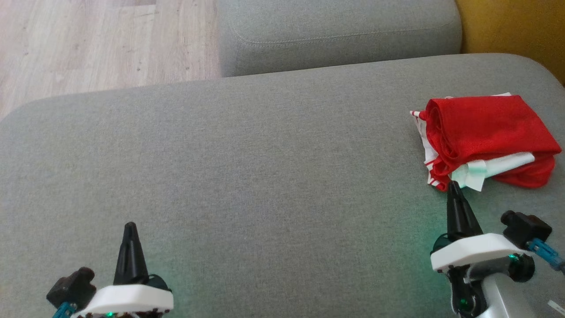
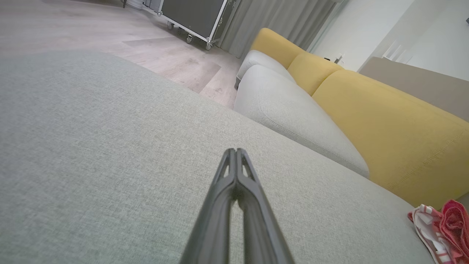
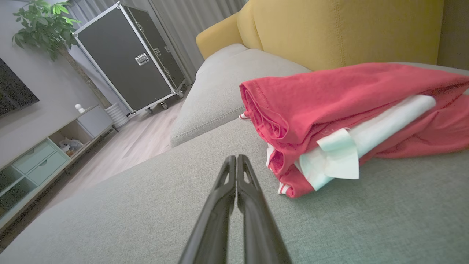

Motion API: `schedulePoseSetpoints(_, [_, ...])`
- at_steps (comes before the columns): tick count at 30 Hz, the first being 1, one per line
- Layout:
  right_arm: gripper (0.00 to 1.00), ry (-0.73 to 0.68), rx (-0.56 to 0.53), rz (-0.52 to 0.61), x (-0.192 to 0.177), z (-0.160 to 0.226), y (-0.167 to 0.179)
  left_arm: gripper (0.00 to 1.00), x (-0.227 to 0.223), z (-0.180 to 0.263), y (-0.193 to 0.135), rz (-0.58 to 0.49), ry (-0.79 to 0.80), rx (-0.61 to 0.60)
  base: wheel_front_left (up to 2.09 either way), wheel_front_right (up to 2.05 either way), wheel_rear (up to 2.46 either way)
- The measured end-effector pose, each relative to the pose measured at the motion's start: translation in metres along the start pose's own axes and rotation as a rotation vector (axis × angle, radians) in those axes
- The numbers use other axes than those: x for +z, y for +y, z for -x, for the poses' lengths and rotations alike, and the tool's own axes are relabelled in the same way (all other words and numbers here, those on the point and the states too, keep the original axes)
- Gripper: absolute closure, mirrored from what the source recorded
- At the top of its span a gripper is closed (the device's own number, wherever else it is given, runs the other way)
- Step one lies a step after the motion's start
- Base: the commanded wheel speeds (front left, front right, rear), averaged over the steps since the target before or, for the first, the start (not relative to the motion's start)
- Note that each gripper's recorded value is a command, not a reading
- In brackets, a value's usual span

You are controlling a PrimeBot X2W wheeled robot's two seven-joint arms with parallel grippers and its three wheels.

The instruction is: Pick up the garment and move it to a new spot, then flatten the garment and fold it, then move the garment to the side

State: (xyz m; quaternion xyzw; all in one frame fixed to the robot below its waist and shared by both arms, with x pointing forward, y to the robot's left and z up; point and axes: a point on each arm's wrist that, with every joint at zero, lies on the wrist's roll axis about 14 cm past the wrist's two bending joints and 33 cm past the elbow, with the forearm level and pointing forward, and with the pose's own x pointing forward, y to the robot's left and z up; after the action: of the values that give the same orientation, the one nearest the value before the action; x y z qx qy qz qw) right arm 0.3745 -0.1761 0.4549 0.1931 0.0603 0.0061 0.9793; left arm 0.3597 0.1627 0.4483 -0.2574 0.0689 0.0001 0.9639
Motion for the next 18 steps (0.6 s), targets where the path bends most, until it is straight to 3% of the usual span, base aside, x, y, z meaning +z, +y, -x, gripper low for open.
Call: schedulePoseSetpoints(18, [1.0, -0.01, -0.038, -0.216, 0.0073, -0.0017, -0.007, 1.0, 0.0021, 0.0, 0.0084, 0.191, 0.011, 0.04, 0.0, 0.0, 0.0])
